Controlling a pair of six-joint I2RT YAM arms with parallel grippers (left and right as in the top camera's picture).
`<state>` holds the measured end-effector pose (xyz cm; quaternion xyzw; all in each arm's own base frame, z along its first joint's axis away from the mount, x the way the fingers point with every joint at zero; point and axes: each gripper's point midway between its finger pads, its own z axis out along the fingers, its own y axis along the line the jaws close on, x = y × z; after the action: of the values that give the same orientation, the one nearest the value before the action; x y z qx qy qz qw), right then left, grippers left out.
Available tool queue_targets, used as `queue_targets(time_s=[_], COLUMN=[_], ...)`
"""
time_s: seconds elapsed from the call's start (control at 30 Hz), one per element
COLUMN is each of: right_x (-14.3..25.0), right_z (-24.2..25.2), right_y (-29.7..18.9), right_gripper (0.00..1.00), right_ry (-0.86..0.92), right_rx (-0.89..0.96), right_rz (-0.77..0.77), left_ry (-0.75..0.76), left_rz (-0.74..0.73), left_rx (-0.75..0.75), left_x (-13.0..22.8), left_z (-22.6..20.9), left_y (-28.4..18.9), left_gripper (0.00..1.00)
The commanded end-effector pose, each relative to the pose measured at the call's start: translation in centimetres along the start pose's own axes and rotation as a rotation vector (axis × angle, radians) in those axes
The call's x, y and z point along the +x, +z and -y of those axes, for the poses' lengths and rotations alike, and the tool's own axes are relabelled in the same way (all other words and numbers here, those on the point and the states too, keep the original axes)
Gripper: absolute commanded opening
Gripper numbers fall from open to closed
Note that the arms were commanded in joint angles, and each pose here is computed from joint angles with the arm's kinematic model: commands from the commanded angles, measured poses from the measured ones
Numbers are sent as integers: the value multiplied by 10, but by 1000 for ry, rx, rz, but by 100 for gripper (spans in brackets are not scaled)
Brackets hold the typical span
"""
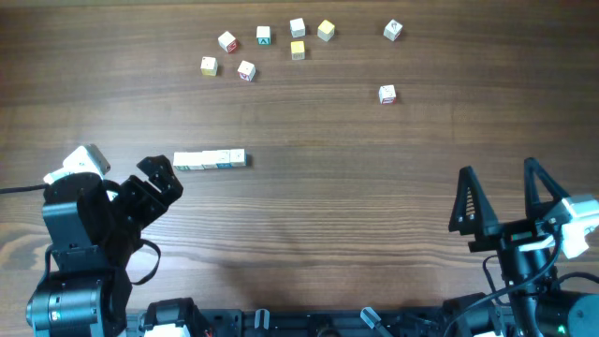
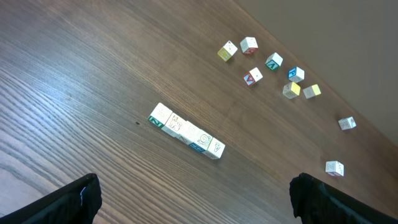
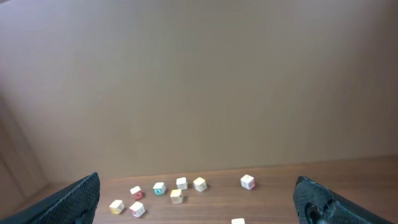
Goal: Form a horizontal line
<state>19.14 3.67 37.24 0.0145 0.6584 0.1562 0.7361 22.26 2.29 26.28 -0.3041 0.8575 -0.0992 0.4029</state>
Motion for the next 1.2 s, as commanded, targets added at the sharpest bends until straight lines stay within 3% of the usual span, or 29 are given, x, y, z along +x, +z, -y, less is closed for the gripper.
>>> queue_targets(time_s=[0.0,0.43,0.93,1.17], right_x=[-5,3,1,32], right_z=[-10,5,14,24], right_y=[-5,-4,-10,0], right_gripper=[100,100,100,100], right_ry=[-29,-95,-103,-59], right_rx=[-54,24,-18,-34], right_rz=[18,-8,364,399], left_ry=[10,10,10,10], left_rz=[-2,-2,-2,-2], left_rx=[6,6,6,6], left_x=[0,0,0,0], left_z=[1,1,1,1], left_y=[0,0,0,0], left_gripper=[100,100,100,100])
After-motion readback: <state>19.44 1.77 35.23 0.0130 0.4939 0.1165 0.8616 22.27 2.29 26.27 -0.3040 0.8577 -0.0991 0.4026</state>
